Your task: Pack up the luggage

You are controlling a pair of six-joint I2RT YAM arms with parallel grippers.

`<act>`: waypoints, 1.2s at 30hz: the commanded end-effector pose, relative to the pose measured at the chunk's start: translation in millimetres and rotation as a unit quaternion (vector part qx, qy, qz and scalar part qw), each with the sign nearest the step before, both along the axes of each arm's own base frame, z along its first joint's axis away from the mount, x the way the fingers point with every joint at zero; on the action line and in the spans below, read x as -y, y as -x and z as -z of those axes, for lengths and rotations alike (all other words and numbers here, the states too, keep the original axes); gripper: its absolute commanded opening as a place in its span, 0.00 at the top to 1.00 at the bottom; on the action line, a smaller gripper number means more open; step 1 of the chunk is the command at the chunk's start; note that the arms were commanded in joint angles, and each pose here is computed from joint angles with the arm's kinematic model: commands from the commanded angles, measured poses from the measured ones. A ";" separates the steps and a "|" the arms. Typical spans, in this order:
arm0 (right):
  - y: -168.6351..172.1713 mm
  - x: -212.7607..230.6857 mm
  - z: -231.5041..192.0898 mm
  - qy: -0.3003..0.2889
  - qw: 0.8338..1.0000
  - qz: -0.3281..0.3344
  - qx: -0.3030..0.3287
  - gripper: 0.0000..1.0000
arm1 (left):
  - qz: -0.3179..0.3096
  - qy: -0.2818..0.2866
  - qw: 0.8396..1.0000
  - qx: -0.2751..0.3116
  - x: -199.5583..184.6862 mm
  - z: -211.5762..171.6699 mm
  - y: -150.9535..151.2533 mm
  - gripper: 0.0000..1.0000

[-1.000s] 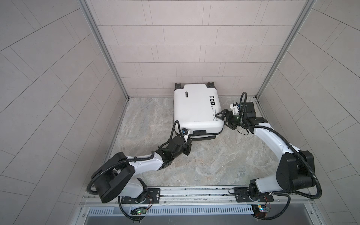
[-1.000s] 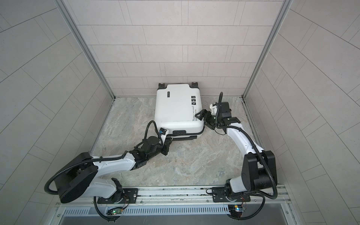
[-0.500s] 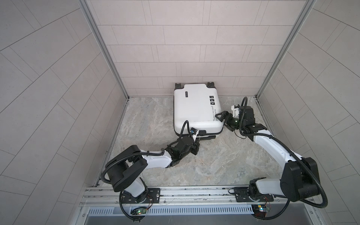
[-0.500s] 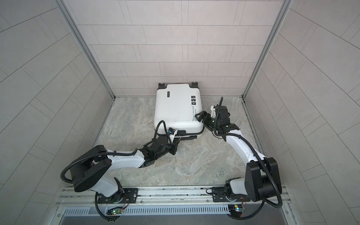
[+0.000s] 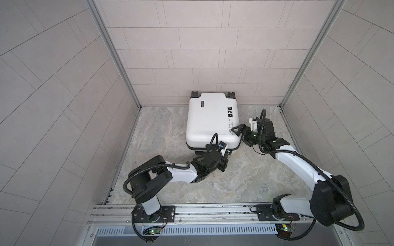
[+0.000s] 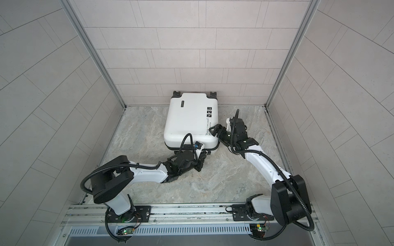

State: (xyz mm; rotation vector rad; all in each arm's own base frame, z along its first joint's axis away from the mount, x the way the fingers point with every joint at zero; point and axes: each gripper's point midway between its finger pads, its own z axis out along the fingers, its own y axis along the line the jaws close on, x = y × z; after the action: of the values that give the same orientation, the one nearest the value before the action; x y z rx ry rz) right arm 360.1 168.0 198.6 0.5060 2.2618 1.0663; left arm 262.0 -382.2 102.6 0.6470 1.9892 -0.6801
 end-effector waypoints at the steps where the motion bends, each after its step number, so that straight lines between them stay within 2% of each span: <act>1: 34.5 -32.3 39.5 -0.013 0.995 -0.048 -0.084 0.09 | 0.062 0.073 0.995 0.024 41.7 -42.4 19.8 1.00; 16: 47.5 -78.1 37.2 -0.034 0.994 -0.058 -0.084 0.09 | 0.043 0.106 0.992 0.051 69.4 -68.8 12.9 1.00; 25: 34.3 -13.3 10.0 -0.001 0.996 -0.006 -0.088 0.07 | -0.014 0.109 0.993 0.050 48.7 -61.3 2.7 1.00; 32: 15.0 44.8 -8.9 -0.006 0.995 0.043 -0.095 0.06 | -0.021 0.103 0.993 0.047 43.9 -54.2 2.1 1.00; 34: 8.8 58.6 -7.2 -0.015 0.994 0.057 -0.094 0.07 | -0.019 0.102 0.994 0.046 46.2 -53.2 1.9 1.00; 36: 4.8 69.8 1.6 -0.009 0.993 0.065 -0.100 0.13 | -0.016 0.102 0.994 0.043 48.3 -52.3 0.9 1.00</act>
State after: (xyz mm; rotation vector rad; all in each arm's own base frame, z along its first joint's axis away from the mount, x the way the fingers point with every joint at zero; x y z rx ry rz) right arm 361.1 102.5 205.0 0.7975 2.3042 1.0054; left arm 268.1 -408.8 120.6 0.5218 1.9199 -0.6737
